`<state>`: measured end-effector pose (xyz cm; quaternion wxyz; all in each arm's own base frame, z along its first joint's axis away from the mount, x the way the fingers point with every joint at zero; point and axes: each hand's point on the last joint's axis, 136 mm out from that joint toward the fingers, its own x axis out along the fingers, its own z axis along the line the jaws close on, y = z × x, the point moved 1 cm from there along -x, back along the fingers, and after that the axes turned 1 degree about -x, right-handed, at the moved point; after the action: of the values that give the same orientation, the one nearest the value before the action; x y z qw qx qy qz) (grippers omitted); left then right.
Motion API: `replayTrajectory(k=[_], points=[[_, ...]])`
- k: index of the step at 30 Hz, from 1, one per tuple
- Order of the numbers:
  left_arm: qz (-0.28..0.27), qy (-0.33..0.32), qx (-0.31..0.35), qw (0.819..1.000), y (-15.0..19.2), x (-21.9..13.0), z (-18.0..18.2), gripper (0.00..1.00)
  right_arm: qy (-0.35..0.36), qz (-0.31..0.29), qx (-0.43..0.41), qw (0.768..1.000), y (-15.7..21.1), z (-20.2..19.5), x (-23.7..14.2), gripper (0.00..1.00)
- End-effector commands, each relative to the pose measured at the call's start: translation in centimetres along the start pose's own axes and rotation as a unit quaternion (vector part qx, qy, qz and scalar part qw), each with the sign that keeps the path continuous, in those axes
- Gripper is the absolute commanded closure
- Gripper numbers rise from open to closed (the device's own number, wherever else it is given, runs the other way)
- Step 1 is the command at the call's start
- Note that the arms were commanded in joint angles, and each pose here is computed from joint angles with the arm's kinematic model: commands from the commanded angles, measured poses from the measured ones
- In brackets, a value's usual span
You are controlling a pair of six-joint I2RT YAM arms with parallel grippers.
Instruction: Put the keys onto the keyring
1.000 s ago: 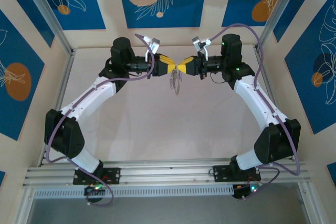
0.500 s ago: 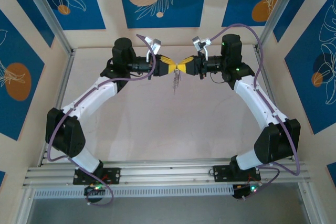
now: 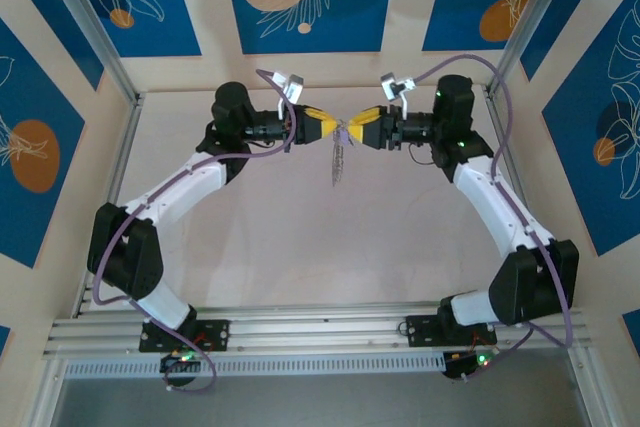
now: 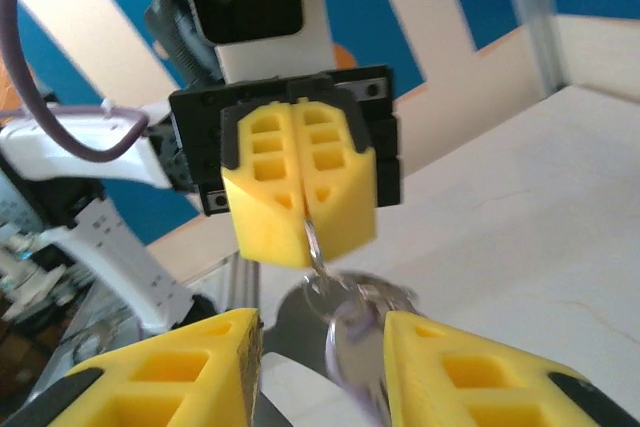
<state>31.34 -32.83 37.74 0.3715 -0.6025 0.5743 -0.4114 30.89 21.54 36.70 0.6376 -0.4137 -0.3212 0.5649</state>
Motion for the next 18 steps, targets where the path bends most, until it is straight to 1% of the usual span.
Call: replayTrajectory(k=[1,6,10,18], points=[[-0.042,0.005,0.027,0.999,-2.2,-0.1,-1.2,1.00,0.045,-0.046,-0.017,0.998,-1.1,0.7,-1.5,0.60],[-0.056,0.001,0.018,0.998,-2.6,-0.2,-1.4,1.00,0.109,-0.093,-0.009,0.990,-0.2,-0.3,-2.2,0.57],[-0.066,0.007,0.012,0.998,-2.9,-0.3,-1.8,1.00,0.142,-0.119,-0.015,0.982,0.3,-0.7,-2.2,0.55],[-0.076,0.025,0.003,0.997,-3.1,0.0,-2.4,1.00,0.148,-0.114,-0.033,0.982,0.3,-0.8,-0.4,0.53]])
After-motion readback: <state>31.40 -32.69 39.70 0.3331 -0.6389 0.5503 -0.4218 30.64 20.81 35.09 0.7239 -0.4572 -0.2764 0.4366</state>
